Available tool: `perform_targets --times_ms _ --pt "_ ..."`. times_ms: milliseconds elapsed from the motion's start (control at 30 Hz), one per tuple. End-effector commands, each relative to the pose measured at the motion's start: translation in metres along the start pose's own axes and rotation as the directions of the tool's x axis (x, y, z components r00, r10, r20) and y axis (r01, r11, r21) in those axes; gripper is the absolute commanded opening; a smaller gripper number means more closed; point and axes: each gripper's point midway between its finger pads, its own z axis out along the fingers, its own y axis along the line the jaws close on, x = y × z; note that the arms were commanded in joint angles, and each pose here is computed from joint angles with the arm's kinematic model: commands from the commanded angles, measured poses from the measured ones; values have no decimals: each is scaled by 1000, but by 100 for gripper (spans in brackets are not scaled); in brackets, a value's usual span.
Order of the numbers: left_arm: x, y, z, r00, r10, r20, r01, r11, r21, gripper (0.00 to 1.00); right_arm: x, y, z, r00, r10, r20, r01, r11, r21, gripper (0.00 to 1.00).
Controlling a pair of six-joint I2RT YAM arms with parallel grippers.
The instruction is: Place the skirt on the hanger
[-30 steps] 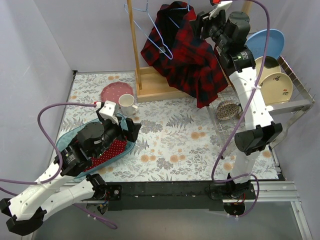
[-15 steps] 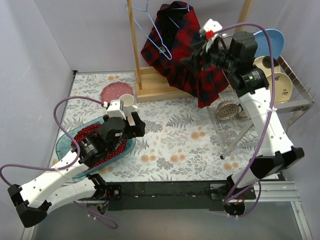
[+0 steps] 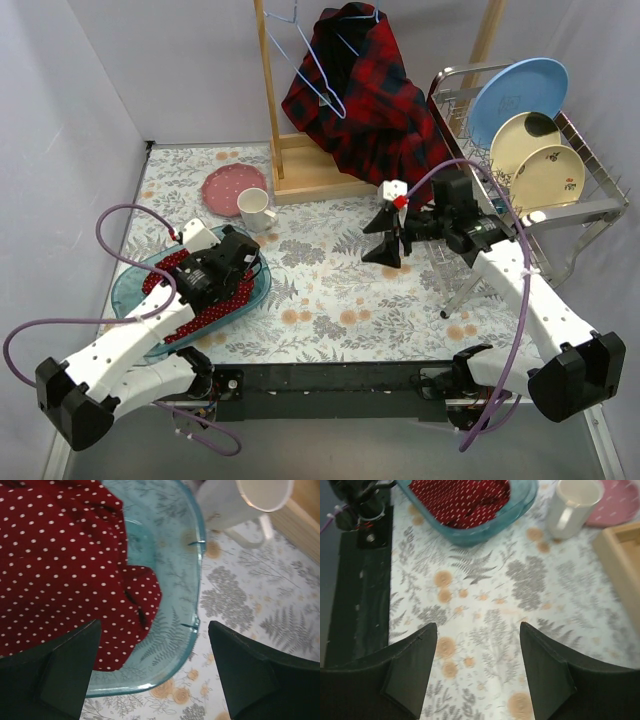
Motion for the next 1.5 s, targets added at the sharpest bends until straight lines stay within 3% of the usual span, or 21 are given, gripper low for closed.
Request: perform_targets --times_ms 0,133,200,400,500,533,633,667,833,1000,1067,1167,1233,1300,1333,1433,1467 --pt "-10 33 9 993 -94 69 106 975 -197 89 12 23 8 998 -1 63 7 995 -98 74" --pt "5 52 30 992 -123 29 126 940 -316 88 22 30 10 998 15 69 -7 994 -112 74" --pt "17 62 39 991 -132 -5 122 926 -358 79 30 34 12 997 37 68 -28 991 -128 74" --pt "24 65 52 988 -155 -27 136 929 -343 67 37 40 12 996 43 72 -32 989 -144 74" --pt "25 60 56 987 -149 -52 125 941 -315 52 37 41 11 997 39 73 -28 990 -141 74" --pt "26 58 57 986 -155 -54 131 944 -302 38 36 42 11 996 32 77 -21 990 -142 74" --pt "21 54 55 987 -151 -53 131 953 -273 17 36 45 9 996 23 83 -10 989 -144 74" --pt "19 53 54 987 -151 -54 133 957 -257 2 35 46 9 996 20 86 -7 989 -146 74" --pt "-7 38 34 992 -127 -15 124 983 -133 0 37 50 8 996 12 86 1 987 -158 74" --pt "-85 -18 -30 984 -161 78 147 976 158 0 39 50 9 997 15 81 -1 986 -165 74" --pt "-106 -44 -55 989 -105 100 71 952 296 0 40 50 8 997 9 79 4 987 -163 74" --pt "-126 -105 -117 995 1 99 -62 784 617 0 41 49 8 997 5 74 7 988 -157 74" --pt "-135 -139 -165 995 44 88 -96 620 779 0 42 48 9 998 4 70 7 988 -153 74" --pt "-149 -158 -200 993 58 103 -119 507 854 0 43 47 8 998 1 65 9 989 -149 74" --pt "-141 -171 -214 990 117 75 -117 420 900 0 43 47 8 998 -4 62 13 990 -143 74" --pt "-143 -194 -244 986 159 47 -90 275 957 0 44 44 7 999 -20 48 26 992 -122 74" --pt "-135 -197 -259 977 211 31 -73 194 978 0 44 42 7 999 -26 42 31 993 -114 74"
